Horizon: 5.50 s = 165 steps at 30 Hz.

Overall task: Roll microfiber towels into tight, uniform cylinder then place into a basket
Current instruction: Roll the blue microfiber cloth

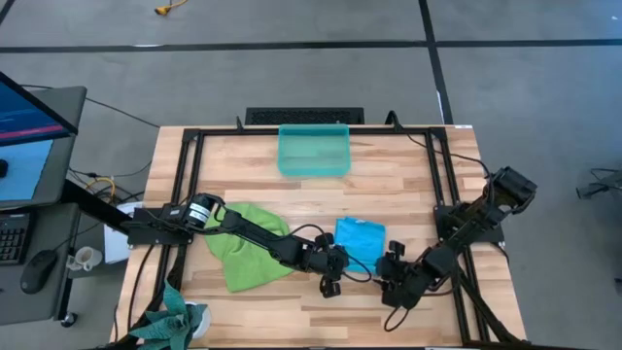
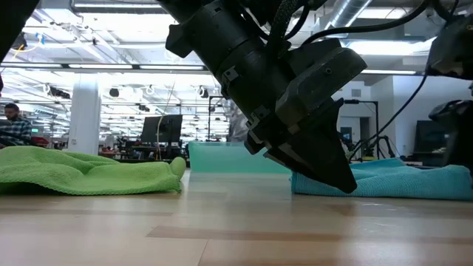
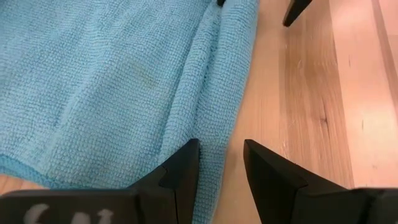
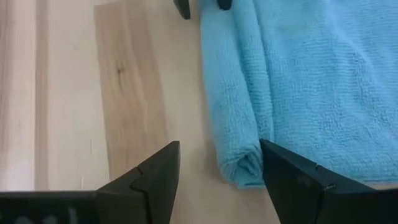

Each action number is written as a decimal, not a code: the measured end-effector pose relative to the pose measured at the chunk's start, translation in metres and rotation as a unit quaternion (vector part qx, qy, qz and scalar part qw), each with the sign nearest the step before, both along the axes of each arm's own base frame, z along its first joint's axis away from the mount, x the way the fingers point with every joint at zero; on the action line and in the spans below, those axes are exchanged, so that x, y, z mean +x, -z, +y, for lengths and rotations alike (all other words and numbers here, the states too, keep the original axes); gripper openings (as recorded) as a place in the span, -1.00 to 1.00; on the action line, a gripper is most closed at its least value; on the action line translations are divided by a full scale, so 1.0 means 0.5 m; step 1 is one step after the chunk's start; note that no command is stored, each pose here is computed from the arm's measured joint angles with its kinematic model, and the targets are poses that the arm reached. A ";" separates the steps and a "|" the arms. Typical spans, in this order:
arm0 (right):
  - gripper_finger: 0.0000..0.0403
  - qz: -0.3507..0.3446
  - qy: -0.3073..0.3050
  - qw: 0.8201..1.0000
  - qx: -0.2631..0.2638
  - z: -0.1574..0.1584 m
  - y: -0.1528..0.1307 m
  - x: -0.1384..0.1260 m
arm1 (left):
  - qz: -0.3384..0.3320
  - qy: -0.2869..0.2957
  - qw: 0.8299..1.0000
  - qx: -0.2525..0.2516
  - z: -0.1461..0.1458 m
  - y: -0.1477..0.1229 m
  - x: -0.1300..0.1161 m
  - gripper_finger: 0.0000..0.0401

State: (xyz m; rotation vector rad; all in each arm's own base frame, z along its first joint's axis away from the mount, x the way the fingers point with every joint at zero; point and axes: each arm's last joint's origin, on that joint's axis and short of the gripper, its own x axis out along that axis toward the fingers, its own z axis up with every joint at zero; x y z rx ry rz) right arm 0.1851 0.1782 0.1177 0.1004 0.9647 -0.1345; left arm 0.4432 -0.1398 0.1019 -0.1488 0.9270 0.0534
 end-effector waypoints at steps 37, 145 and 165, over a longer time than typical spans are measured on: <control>0.19 -0.099 -0.139 0.972 -0.162 0.079 -0.019 -0.019 | 0.000 0.000 1.000 -0.001 -0.001 0.000 0.000 -0.39; 0.19 0.064 0.110 0.989 -0.080 -0.046 0.024 0.090 | -0.043 -0.010 0.976 0.211 -0.069 -0.039 -0.008 -0.39; 0.19 0.062 0.110 0.989 -0.078 -0.045 0.025 0.091 | -0.060 -0.046 0.965 0.249 -0.068 -0.045 -0.009 -0.39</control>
